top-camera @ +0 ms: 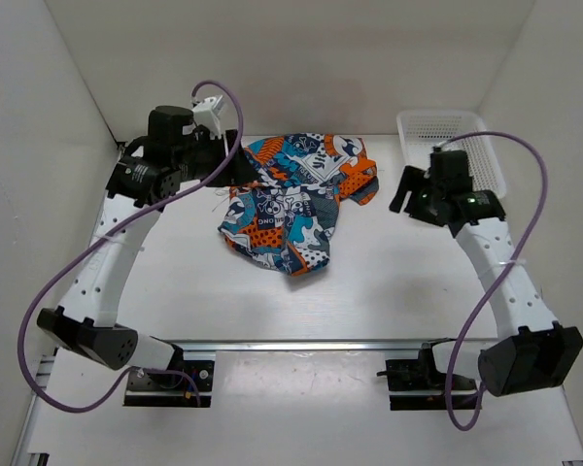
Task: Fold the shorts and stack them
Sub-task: Flatten the shorts out
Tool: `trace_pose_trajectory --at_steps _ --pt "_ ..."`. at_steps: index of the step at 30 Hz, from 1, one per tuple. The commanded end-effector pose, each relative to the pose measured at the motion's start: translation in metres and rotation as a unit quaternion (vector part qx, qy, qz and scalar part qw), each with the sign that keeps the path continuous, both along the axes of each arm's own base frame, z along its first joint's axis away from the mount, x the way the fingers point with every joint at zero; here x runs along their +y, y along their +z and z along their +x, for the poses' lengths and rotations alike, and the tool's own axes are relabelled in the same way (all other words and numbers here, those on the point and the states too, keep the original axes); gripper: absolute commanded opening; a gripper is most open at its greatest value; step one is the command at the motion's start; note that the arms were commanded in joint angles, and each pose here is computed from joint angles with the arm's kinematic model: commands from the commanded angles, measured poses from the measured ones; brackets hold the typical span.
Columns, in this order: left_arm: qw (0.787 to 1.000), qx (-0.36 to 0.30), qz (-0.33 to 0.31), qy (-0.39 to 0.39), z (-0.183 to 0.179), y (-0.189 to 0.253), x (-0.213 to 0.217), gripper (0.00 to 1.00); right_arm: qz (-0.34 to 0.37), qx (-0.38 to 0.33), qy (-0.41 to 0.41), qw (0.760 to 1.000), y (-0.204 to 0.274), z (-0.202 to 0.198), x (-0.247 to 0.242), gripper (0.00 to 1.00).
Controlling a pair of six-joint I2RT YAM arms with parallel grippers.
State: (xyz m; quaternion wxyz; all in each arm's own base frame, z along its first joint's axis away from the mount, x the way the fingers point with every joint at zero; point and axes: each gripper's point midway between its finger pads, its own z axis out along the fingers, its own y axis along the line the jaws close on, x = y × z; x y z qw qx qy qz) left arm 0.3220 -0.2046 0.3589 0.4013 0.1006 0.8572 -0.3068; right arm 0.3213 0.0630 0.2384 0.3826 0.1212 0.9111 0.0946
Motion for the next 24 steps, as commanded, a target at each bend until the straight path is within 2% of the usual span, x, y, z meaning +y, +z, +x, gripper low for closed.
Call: trace_pose_trajectory --at_steps 1,2,3,4,5,6,7,8,11,16,18,24 --pt "0.997 0.042 0.036 0.048 0.013 -0.042 0.019 0.6 0.0 0.032 0.059 0.998 -0.028 -0.011 0.04 0.78" --pt "0.992 0.086 0.046 0.081 0.022 -0.073 0.034 0.45 -0.002 0.039 0.092 0.995 -0.033 -0.019 0.065 0.78" --pt "0.987 0.112 0.054 0.103 0.027 -0.092 0.044 0.21 -0.004 0.044 0.108 0.993 -0.036 -0.023 0.078 0.78" --pt "0.981 0.14 0.057 0.119 0.03 -0.111 0.053 0.15 -0.017 0.056 0.137 0.989 -0.046 -0.033 0.102 0.78" --pt "0.967 0.198 0.064 0.149 0.03 -0.15 0.069 0.15 -0.028 0.056 0.156 0.986 -0.047 -0.037 0.116 0.78" --pt "0.961 0.224 0.057 0.152 0.029 -0.166 0.072 0.17 -0.042 0.069 0.167 0.983 -0.057 -0.042 0.129 0.8" --pt "0.954 0.248 0.055 0.16 0.027 -0.182 0.076 0.32 -0.057 0.057 0.207 0.975 -0.053 -0.055 0.157 0.8" --pt "0.944 0.275 0.048 0.178 0.024 -0.204 0.084 0.42 -0.091 0.057 0.201 0.974 -0.058 -0.057 0.159 0.81" --pt "0.933 0.303 0.038 0.19 0.025 -0.236 0.088 1.0 -0.15 0.063 0.236 0.958 -0.075 -0.072 0.192 0.81" --pt "0.917 0.348 0.047 0.19 0.026 -0.273 0.086 1.0 -0.241 0.078 0.302 0.919 -0.115 -0.083 0.232 0.84" --pt "0.91 0.361 0.058 0.196 0.029 -0.287 0.089 1.0 -0.274 0.078 0.306 0.908 -0.125 -0.075 0.239 0.85" --pt "0.907 0.359 0.061 0.209 0.05 -0.297 0.089 0.99 -0.296 0.097 0.337 0.888 -0.156 -0.076 0.261 0.84"
